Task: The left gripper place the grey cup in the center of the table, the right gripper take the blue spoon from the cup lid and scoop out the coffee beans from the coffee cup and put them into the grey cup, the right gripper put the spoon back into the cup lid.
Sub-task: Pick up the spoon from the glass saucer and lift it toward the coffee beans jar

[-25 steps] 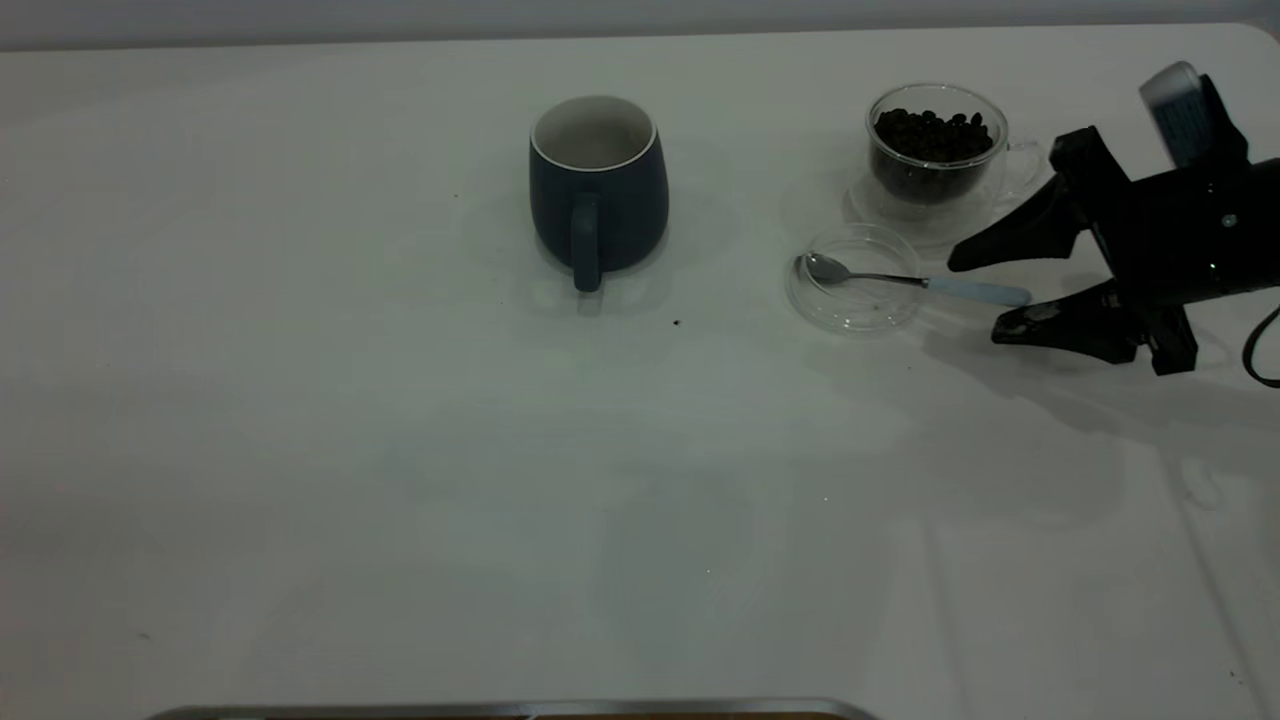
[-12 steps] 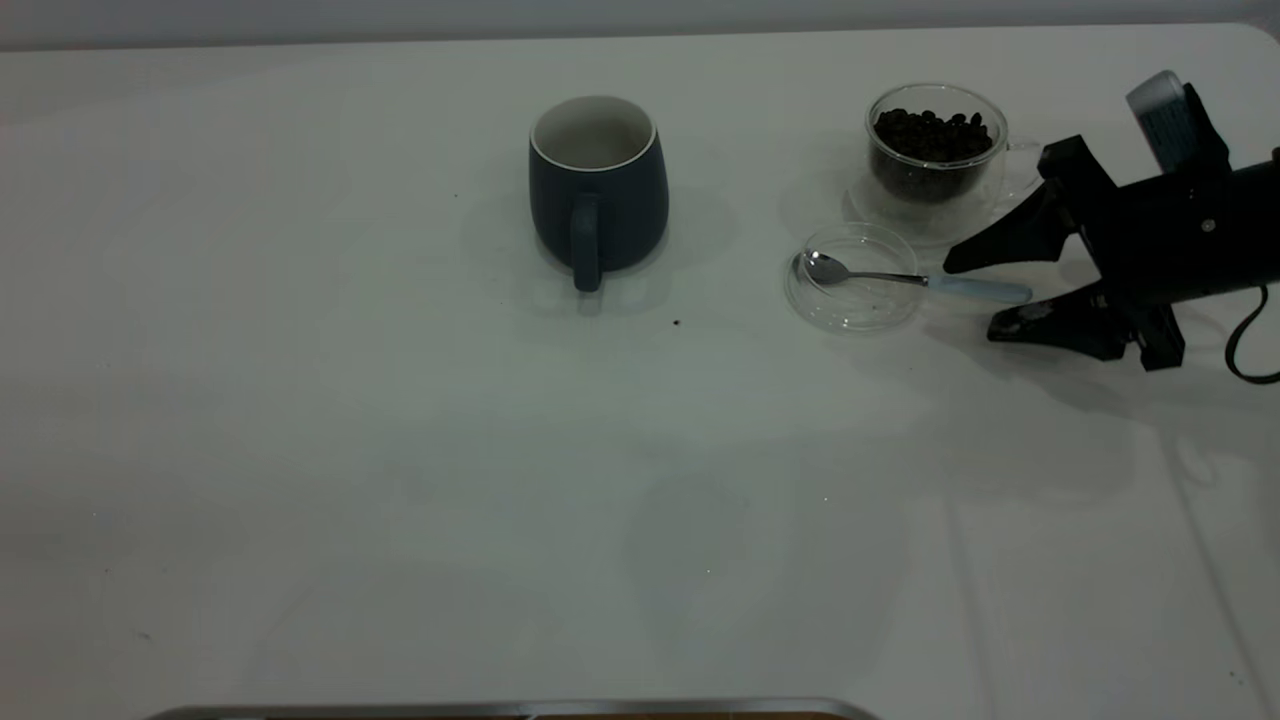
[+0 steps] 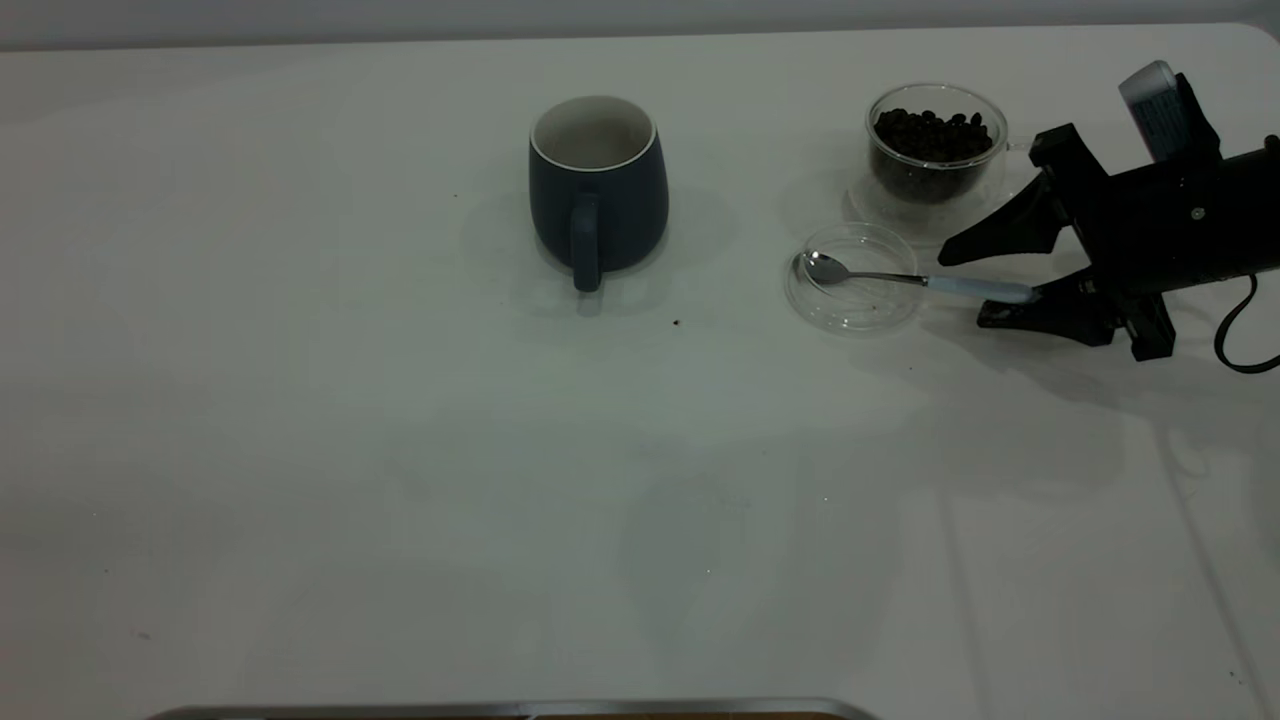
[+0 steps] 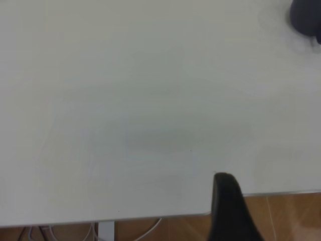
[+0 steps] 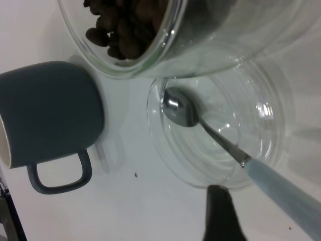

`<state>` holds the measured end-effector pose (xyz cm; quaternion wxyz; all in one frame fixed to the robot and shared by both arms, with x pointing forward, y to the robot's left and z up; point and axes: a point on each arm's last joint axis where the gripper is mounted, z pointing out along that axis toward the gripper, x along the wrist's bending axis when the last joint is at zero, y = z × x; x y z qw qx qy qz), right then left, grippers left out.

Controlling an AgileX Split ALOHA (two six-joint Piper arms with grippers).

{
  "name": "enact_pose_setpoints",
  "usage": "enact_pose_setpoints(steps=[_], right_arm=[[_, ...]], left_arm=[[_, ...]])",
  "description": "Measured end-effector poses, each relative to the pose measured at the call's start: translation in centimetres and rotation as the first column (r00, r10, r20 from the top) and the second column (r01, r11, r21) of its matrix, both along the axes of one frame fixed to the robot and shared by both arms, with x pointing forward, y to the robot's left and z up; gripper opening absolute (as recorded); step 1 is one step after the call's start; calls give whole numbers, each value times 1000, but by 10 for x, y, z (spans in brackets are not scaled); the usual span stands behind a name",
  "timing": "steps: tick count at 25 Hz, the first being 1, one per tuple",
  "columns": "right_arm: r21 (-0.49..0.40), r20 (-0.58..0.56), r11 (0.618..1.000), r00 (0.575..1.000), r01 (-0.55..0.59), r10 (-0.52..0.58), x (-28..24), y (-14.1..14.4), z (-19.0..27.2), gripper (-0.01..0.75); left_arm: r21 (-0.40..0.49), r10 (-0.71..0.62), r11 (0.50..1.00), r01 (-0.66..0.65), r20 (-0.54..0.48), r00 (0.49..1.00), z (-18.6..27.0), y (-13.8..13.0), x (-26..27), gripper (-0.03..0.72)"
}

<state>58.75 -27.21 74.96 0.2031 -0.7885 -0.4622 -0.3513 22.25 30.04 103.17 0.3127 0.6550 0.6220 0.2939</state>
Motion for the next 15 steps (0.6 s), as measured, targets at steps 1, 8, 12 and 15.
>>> enact_pose_setpoints(steps=[1, 8, 12, 15], right_arm=[[1, 0, 1000, 1000, 0, 0, 0, 0, 0, 488], [52, 9, 999, 1000, -3, 2, 0, 3, 3, 281], [84, 34, 996, 999, -19, 16, 1, 4, 6, 160], [118, 58, 993, 998, -26, 20, 1, 0, 9, 111]], left_arm=[[0, 0, 1000, 0, 0, 1000, 0, 0, 0, 495], [0, 0, 1000, 0, 0, 1000, 0, 0, 0, 495], [0, 0, 1000, 0, 0, 1000, 0, 0, 0, 495], [0, 0, 1000, 0, 0, 1000, 0, 0, 0, 495]])
